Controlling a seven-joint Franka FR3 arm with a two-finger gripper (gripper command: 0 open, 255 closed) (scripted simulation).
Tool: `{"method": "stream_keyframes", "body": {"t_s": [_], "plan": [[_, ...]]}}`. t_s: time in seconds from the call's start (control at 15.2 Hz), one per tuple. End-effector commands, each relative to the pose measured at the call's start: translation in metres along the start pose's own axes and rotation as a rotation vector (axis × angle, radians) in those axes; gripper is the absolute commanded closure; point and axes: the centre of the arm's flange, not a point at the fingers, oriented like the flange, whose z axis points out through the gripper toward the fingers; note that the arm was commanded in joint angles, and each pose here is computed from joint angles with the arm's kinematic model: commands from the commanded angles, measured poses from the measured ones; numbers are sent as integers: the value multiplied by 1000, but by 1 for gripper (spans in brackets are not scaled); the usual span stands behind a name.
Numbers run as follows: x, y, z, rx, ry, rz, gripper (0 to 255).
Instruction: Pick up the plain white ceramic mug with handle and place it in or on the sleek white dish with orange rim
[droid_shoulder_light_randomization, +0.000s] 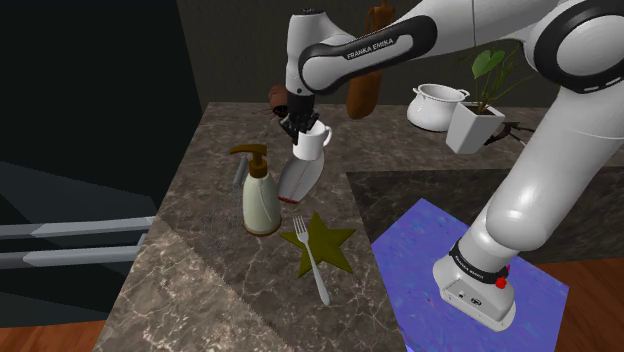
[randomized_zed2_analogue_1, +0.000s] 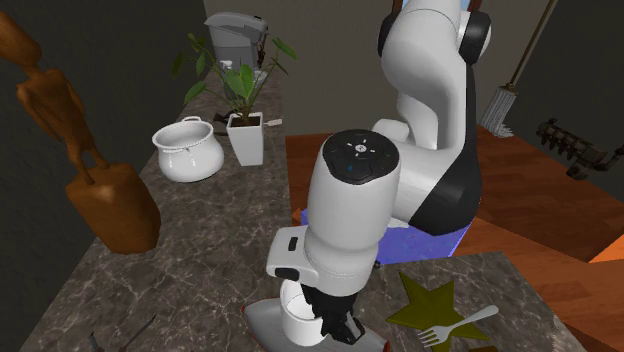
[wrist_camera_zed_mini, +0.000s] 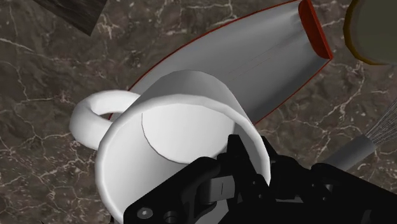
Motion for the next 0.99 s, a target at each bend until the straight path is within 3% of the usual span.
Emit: {"method": "stream_keyframes", "body": {"t_s": [0.0, 0.4, 0.92], "plan": [[-1, 0, 11, 0, 1, 0, 255], [-4, 0, 45, 0, 1, 0, 255], [-4, 0, 45, 0, 1, 0, 255]]}}
